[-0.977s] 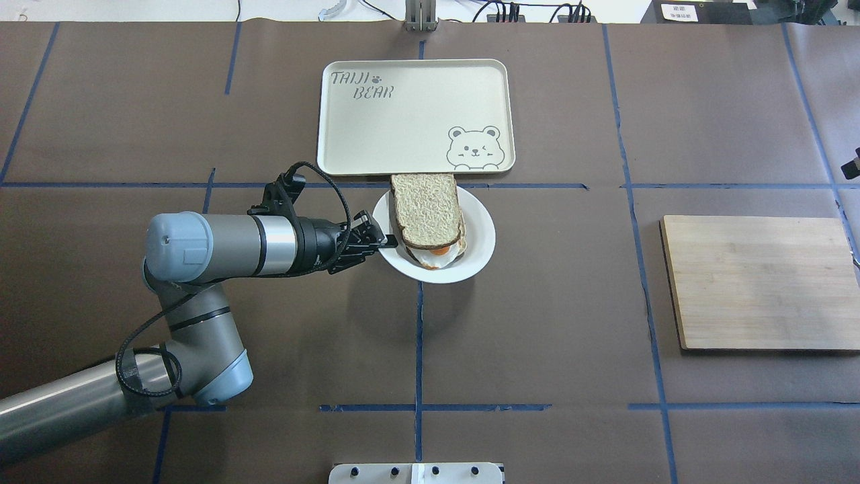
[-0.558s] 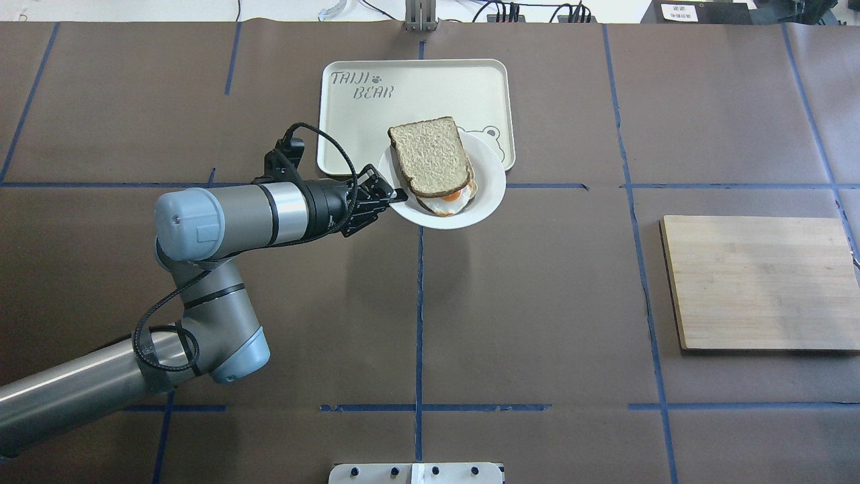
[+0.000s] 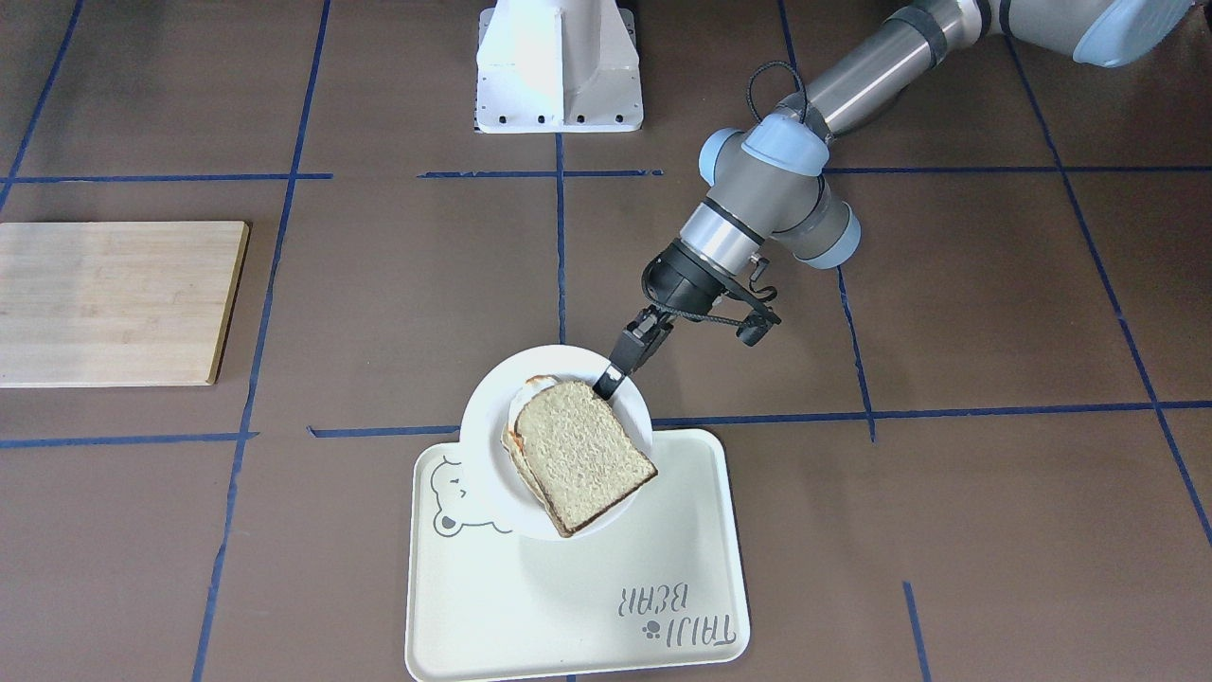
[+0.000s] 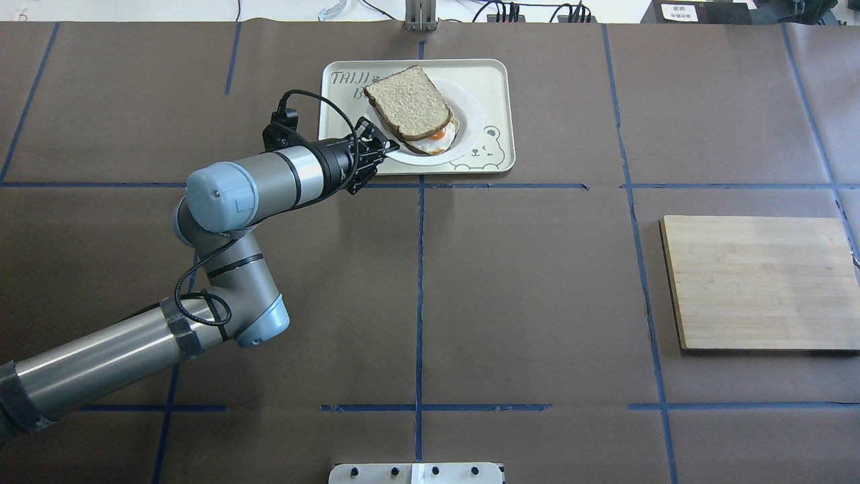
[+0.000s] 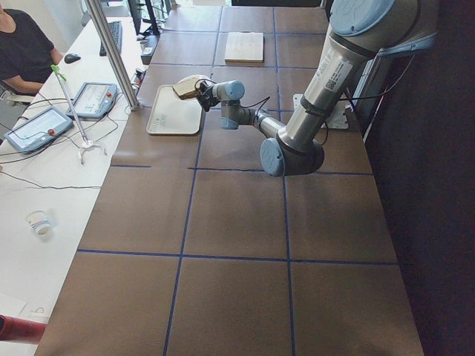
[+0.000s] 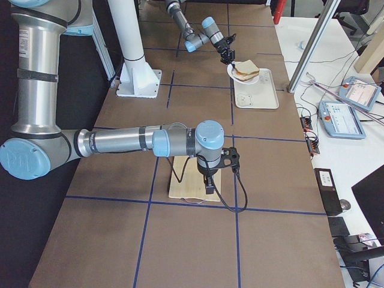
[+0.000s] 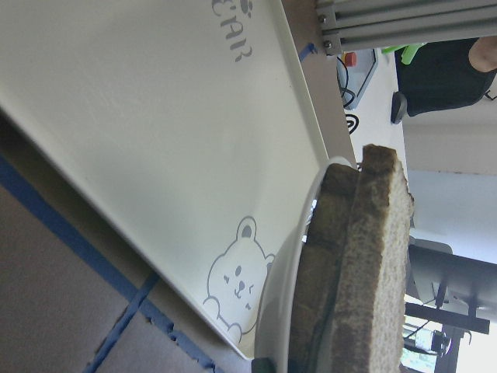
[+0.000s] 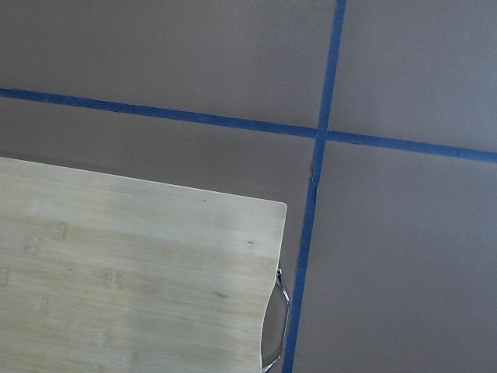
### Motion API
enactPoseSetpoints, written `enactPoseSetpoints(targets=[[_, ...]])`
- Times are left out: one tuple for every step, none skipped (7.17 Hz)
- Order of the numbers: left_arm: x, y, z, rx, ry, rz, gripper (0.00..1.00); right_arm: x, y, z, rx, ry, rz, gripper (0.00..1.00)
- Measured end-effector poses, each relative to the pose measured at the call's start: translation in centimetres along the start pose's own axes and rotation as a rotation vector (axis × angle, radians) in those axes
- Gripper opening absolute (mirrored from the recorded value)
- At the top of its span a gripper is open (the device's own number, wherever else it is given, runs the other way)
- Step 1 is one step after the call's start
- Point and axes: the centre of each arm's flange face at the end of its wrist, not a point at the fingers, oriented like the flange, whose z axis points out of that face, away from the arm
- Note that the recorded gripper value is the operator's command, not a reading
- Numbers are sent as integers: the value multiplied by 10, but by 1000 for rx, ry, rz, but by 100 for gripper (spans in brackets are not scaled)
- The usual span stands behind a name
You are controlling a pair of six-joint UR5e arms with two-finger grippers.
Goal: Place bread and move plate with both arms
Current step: 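Slide the plate with the left gripper onto the cream bear tray, then release the plate and raise the left gripper away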
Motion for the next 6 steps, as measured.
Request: enactPoseSetpoints(targets=[[-1,-13,20,39,-22,-10,0,5,7,0,-1,0,11,100],[-3,-20,40,73,-43,-13,0,7,10,0,-1,-1,17,100],[-3,-22,58,98,-59,-12,0,8,10,0,-1,-1,18,100],[-3,-22,72,115,-74,-11,12,8,10,0,0,-1,19,100],[-4,-22,81,126,-87,-11,60,8,10,0,0,-1,20,100],[-6,-24,85,132,-95,-9,90,8,10,-1,1,-1,21,100]])
